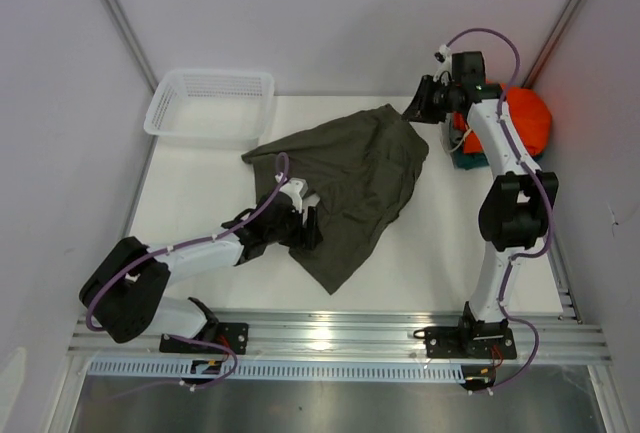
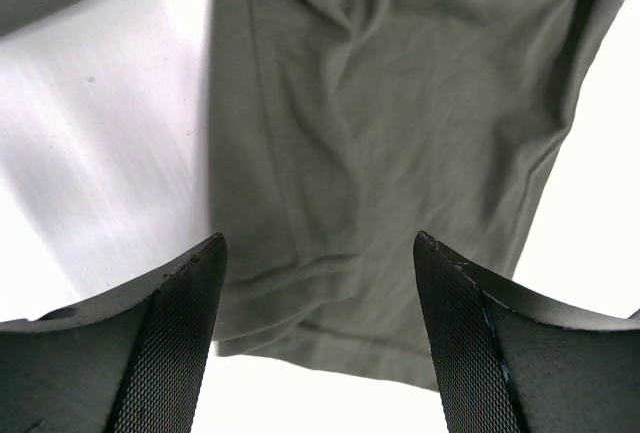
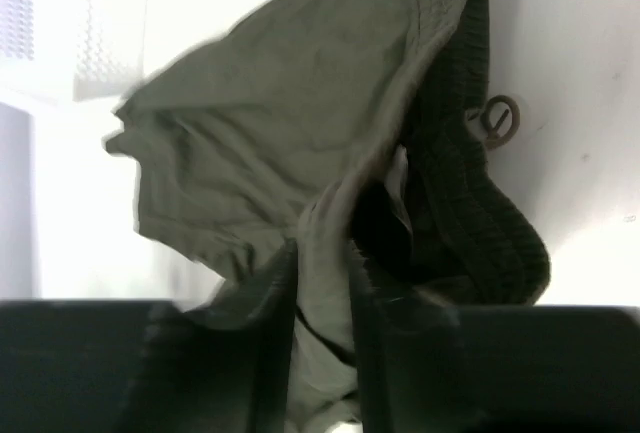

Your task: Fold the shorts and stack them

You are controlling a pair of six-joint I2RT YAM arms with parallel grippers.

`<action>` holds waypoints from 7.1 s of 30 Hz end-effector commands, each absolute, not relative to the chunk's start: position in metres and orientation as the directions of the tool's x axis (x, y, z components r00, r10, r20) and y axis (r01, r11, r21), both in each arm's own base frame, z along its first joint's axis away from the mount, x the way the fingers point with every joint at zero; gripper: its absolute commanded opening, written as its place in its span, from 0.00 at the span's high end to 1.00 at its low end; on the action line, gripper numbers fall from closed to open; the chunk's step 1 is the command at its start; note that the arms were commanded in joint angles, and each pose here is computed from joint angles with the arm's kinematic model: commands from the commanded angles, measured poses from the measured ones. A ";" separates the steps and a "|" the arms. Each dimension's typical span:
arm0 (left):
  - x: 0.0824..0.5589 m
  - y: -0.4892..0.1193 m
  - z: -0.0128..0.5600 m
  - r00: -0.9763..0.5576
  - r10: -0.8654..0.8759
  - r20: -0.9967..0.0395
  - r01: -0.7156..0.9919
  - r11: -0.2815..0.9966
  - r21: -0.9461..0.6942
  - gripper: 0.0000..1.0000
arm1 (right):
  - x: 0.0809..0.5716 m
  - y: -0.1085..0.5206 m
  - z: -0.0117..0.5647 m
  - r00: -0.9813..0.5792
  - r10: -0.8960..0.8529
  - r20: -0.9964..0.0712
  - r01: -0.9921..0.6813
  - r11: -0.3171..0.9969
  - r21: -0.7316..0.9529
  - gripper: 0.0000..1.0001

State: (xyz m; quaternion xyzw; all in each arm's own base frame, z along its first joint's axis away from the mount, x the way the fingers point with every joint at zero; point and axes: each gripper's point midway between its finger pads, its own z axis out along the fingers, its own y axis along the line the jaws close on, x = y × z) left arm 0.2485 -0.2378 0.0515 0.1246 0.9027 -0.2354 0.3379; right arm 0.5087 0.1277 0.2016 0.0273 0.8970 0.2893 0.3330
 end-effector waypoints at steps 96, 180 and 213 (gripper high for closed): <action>0.376 -0.482 0.084 -0.779 0.204 -0.593 0.614 0.437 -0.657 0.21 | 0.185 0.174 0.024 -0.872 0.240 -0.426 0.013 0.882 0.471 0.99; 0.401 -0.458 -0.001 -0.869 0.127 -0.478 0.422 0.693 -0.584 0.21 | 0.142 0.187 0.039 -0.851 -0.095 -0.517 -0.166 0.982 0.093 1.00; 0.413 -0.472 0.083 -0.833 0.081 -0.547 0.484 0.586 -0.650 0.11 | 0.151 0.180 0.100 -0.838 -0.039 -0.544 -0.097 0.992 0.078 0.40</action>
